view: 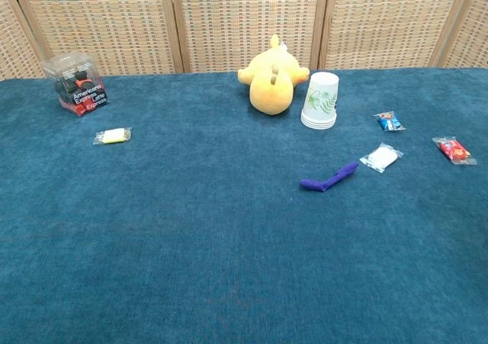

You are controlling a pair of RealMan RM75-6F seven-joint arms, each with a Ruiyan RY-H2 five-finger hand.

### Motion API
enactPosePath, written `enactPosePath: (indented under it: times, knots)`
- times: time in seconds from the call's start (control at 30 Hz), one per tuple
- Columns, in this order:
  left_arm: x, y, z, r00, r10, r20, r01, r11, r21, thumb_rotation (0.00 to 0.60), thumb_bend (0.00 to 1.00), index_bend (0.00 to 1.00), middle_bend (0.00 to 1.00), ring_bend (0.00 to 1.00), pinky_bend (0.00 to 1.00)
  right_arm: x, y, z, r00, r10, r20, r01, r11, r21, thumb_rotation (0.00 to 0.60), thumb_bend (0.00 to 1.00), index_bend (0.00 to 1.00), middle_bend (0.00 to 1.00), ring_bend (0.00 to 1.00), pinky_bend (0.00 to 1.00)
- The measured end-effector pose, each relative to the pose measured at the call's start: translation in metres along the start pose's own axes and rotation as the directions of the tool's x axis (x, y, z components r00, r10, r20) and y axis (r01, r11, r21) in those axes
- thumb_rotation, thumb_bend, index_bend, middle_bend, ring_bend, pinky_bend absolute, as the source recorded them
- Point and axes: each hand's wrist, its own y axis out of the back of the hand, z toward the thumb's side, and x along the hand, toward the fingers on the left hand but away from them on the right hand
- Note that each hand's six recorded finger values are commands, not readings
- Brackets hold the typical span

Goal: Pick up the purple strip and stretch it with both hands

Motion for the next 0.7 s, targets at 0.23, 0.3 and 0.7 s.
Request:
enactPosePath:
  times: [0.23,0.3,0.7]
  knots:
    - [0.001,-0.001,0.0,1.0,-0.002,0.002,0.002,1.0,0.005,0.6,0.0,0.0,0.0,0.0,0.0,-0.006,-0.009,0.002,0.999,0.041,-0.006,-0.041,0.999,-0.024,0.6,0.0,0.14,0.0,0.0,0.0]
    - [0.002,-0.002,0.0,1.0,-0.005,0.004,0.005,1.0,0.007,0.6,0.0,0.0,0.0,0.0,0.0,-0.014,-0.015,0.005,0.998,0.067,-0.02,-0.067,0.997,-0.026,0.6,0.0,0.16,0.0,0.0,0.0]
    - [0.011,-0.012,0.004,0.999,-0.025,0.019,0.025,0.999,0.029,0.6,0.0,0.0,0.0,0.0,0.0,-0.096,-0.046,0.056,0.949,0.243,-0.198,-0.259,0.964,-0.055,0.6,0.24,0.37,0.05,0.0,0.0]
